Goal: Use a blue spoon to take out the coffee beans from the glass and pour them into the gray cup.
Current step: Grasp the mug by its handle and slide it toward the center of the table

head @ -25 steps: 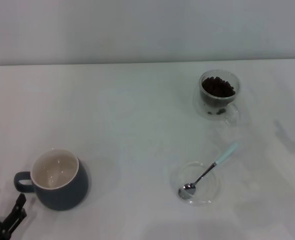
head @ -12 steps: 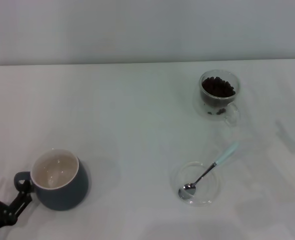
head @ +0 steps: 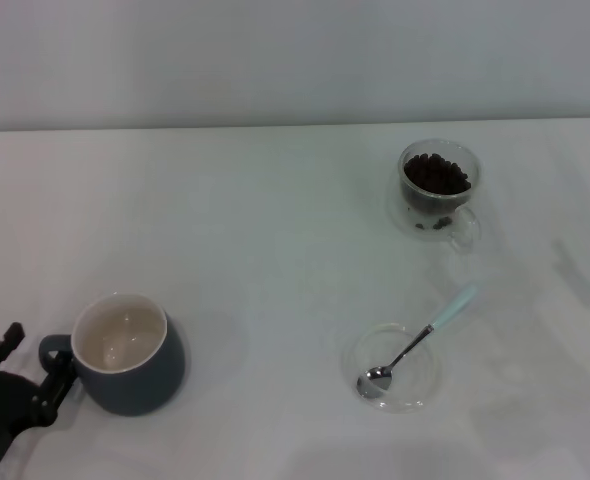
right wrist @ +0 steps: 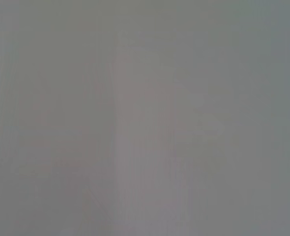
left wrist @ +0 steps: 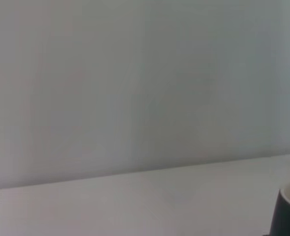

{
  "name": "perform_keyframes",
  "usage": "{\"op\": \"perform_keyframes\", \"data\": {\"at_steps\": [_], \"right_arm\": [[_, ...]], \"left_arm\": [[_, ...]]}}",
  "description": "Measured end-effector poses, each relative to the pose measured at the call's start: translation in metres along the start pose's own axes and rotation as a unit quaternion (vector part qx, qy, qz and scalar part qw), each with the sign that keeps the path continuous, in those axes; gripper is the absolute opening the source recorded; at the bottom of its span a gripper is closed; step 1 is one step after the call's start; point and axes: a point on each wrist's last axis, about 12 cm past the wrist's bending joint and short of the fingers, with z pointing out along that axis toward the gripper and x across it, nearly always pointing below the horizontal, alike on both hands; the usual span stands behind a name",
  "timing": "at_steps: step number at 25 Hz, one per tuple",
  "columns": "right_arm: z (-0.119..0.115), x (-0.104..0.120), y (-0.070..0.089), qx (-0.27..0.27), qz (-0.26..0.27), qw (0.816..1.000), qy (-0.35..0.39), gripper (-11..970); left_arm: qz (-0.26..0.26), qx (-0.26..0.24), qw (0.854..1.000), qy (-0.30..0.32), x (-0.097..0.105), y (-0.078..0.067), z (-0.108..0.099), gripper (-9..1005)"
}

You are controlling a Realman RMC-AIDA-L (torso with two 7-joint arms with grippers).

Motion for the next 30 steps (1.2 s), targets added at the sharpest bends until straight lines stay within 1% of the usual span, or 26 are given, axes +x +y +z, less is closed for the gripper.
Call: {"op": "perform_keyframes", "data": {"at_steps": [1, 10, 11, 13, 17, 18, 20, 23, 27, 30], "right_arm": [[0.0, 0.0, 0.0, 0.0, 0.0, 1.0, 0.0, 857], [0.004, 0.002, -0.002, 0.003, -0.004, 1.0, 0.011, 858], [0.005, 0.002, -0.003, 0.003, -0.005, 1.0, 0.011, 858], [0.006, 0.002, -0.003, 0.004, -0.006, 1.0, 0.013, 858], [0.008, 0.003, -0.005, 0.004, -0.009, 1.0, 0.019, 857], [0.009, 0.003, -0.005, 0.004, -0.01, 1.0, 0.019, 857], [0.011, 0.003, -0.005, 0.003, -0.012, 1.0, 0.018, 858], [0.012, 0.002, -0.006, 0.002, -0.014, 1.0, 0.016, 858], [0.014, 0.002, -0.007, 0.002, -0.017, 1.0, 0.016, 857], [0.017, 0.001, -0.008, 0.001, -0.021, 1.0, 0.013, 857]], "left_arm": [[0.0, 0.001, 1.0, 0.001, 0.0, -0.001, 0.002, 805], [0.013, 0.01, 1.0, -0.006, -0.004, -0.005, 0.01, 449], [0.023, 0.013, 1.0, -0.011, -0.006, -0.008, 0.014, 409], [0.026, 0.014, 0.999, -0.013, -0.007, -0.01, 0.016, 333], [0.03, 0.021, 0.999, -0.018, -0.012, -0.019, 0.028, 189], [0.03, 0.021, 0.999, -0.018, -0.012, -0.019, 0.028, 176], [0.028, 0.028, 0.999, -0.017, -0.016, -0.025, 0.04, 152], [0.03, 0.038, 0.999, -0.017, -0.02, -0.029, 0.049, 114], [0.037, 0.058, 0.997, -0.02, -0.028, -0.035, 0.064, 114], [0.043, 0.078, 0.996, -0.013, -0.033, -0.042, 0.078, 113]]}}
